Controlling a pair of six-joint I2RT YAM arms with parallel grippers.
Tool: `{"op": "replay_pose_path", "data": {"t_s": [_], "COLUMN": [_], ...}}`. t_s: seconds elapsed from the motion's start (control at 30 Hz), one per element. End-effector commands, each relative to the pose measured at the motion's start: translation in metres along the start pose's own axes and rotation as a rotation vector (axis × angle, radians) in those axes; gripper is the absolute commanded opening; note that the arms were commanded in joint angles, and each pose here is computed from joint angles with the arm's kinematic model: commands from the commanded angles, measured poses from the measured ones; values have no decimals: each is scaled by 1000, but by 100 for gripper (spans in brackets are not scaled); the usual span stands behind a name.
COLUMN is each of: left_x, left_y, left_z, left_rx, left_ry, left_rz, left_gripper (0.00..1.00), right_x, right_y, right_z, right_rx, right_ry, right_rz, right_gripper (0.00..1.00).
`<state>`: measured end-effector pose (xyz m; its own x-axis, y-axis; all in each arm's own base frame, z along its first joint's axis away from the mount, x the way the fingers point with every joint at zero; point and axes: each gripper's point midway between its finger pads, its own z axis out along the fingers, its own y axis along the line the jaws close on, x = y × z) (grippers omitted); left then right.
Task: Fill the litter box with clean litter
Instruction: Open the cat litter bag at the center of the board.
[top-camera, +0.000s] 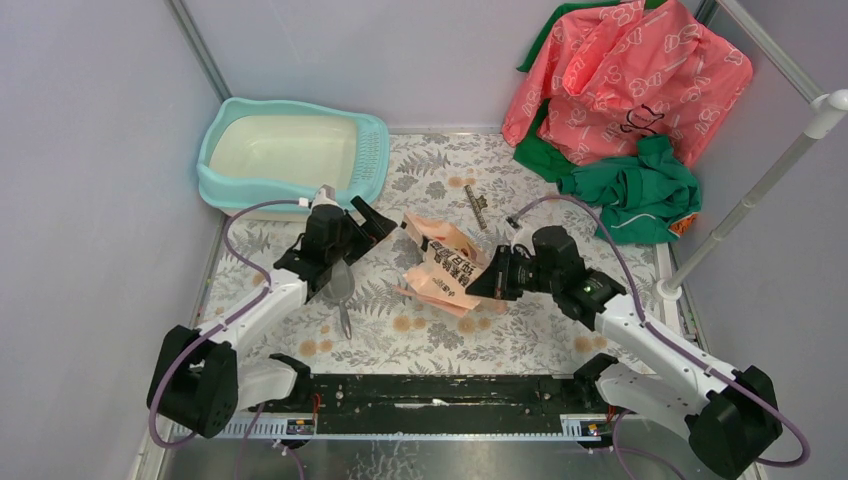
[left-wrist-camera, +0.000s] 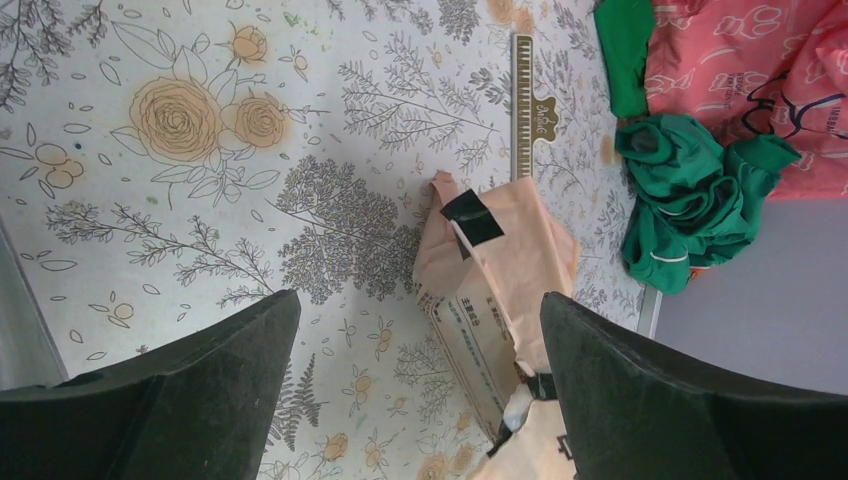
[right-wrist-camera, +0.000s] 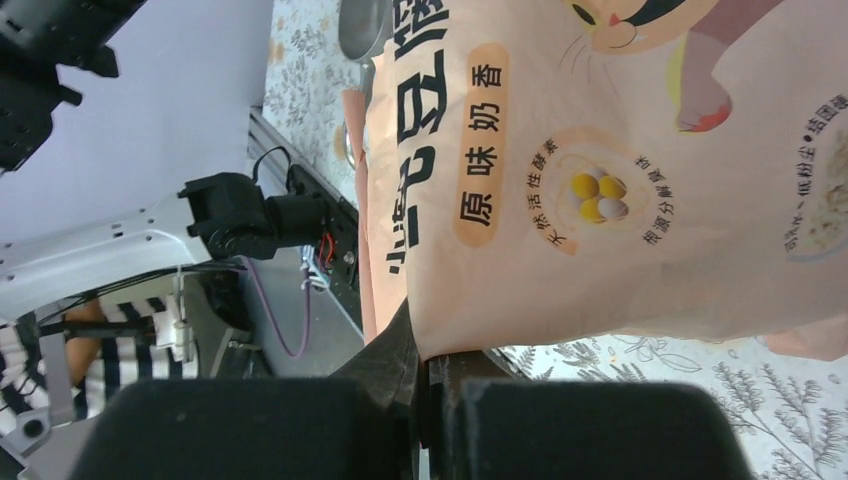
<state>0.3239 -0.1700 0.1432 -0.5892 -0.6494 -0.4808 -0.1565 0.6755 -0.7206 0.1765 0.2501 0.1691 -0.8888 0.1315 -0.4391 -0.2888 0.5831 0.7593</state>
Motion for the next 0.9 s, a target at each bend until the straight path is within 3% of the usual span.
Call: {"op": "replay_pose_path", "data": {"t_s": [0.0, 0.87], "left_x": [-6, 4], "left_y": [-9, -7], "left_z": [10, 50], "left_rx": [64, 73], "left_ry": [-35, -108], "left_rz": [-44, -206], "left_gripper": [99, 99], "right_x": [-11, 16], "right_y": [65, 63], "right_z": [-19, -17], "right_rx": [-303, -423], "right_ry": [-37, 45], "right_rz": [-63, 8], "right_gripper": [0, 0]}}
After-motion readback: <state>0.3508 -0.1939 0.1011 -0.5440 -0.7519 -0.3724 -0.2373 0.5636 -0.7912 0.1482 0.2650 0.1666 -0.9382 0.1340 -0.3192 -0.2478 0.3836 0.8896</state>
